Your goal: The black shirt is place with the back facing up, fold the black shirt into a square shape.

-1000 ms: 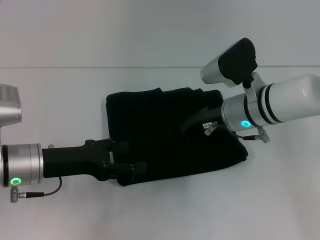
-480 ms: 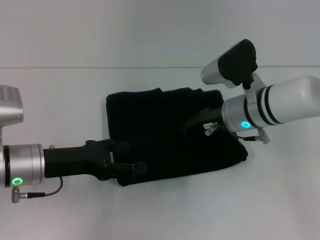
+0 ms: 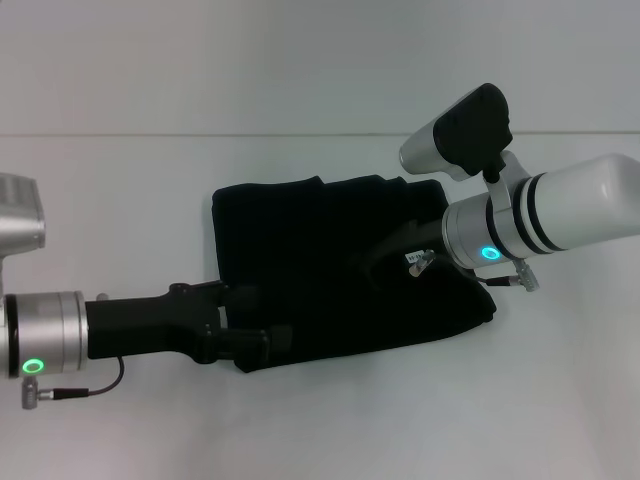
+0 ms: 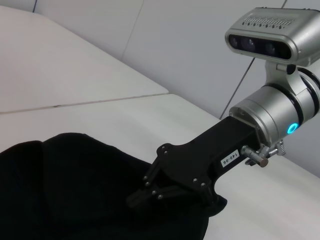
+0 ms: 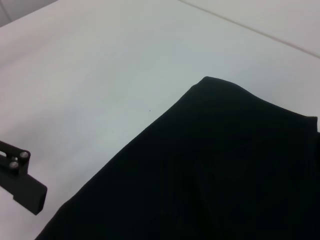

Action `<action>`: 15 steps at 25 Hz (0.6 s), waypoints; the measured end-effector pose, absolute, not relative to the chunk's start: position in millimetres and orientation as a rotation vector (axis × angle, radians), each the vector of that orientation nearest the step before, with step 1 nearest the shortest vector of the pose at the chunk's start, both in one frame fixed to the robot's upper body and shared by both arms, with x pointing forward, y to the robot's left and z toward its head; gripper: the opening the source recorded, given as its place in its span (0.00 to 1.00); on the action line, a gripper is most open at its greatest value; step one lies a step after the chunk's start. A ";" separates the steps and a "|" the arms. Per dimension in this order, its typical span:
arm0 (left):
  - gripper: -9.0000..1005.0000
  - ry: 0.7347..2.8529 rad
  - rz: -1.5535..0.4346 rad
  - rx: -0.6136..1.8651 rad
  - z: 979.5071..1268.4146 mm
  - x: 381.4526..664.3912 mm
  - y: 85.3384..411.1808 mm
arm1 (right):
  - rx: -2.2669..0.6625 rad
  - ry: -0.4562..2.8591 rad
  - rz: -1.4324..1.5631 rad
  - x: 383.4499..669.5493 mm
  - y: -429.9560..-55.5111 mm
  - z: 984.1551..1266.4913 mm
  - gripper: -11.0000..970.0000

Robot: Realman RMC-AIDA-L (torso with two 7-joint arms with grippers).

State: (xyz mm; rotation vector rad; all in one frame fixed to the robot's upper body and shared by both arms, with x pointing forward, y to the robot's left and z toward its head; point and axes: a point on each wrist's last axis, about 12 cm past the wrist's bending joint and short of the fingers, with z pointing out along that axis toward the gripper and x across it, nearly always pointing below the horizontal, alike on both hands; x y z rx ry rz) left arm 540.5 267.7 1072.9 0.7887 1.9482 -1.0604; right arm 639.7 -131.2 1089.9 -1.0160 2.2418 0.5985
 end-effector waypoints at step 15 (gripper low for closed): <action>0.94 1.949 -1.054 0.790 1072.3 540.4 268.0 | -0.864 2.165 0.634 647.1 -144.2 1098.6 0.01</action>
